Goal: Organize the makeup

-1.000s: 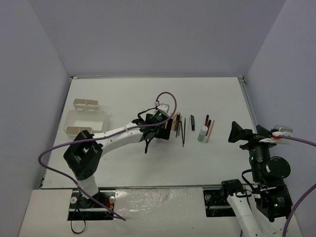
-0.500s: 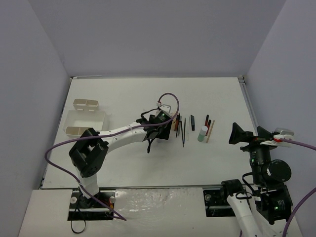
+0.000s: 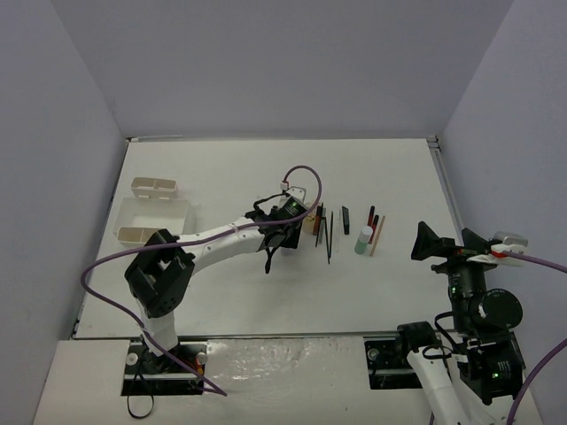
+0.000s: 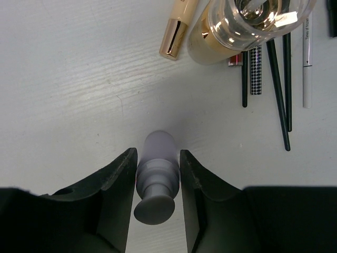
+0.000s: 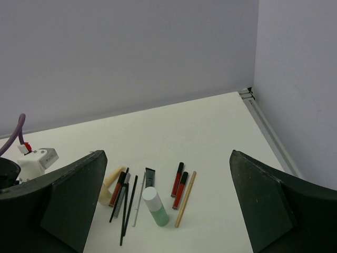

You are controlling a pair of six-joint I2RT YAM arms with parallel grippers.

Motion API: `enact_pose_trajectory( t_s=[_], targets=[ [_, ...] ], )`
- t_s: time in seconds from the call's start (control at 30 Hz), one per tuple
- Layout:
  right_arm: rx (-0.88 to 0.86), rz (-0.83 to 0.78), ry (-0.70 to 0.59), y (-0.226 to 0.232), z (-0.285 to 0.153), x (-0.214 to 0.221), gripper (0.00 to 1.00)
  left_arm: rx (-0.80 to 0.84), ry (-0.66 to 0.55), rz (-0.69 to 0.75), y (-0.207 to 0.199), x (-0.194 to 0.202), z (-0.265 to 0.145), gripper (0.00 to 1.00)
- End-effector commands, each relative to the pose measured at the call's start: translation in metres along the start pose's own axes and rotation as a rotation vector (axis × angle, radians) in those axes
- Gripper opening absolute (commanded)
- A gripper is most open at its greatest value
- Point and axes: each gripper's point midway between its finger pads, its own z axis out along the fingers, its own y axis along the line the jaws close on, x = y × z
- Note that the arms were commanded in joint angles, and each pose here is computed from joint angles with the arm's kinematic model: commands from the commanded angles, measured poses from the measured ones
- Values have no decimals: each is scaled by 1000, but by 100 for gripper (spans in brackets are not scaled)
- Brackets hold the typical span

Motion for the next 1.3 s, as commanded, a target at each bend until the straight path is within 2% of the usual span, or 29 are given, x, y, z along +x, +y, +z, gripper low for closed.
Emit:
enact_pose_trajectory(
  t_s=[0.0, 0.13, 0.27, 0.43, 0.53, 0.67, 0.93, 1.27],
  targets=[
    [0, 9, -64, 1, 3, -17, 100, 19, -68, -31, -9, -28, -16, 20],
    [1, 10, -66, 1, 2, -17, 100, 27, -84, -36, -9, -36, -27, 0],
    [2, 11, -69, 1, 1, -18, 100, 18, -103, -24, -4, -46, -46, 0],
    [-5, 13, -72, 2, 0, -20, 100, -31, -183, 2, 23, -83, -97, 0],
    [-12, 15, -74, 3, 0, -21, 100, -79, -217, -24, 57, -101, -120, 0],
    [-23, 17, -73, 5, -1, -20, 100, -175, -238, -114, 130, -117, -141, 0],
    [-42, 21, -74, 8, -3, -17, 100, -335, -285, -260, 252, -140, -180, 0],
    [-33, 26, -108, 1, -15, -19, 100, -366, -213, -336, 320, -124, -148, 0]
  ],
)
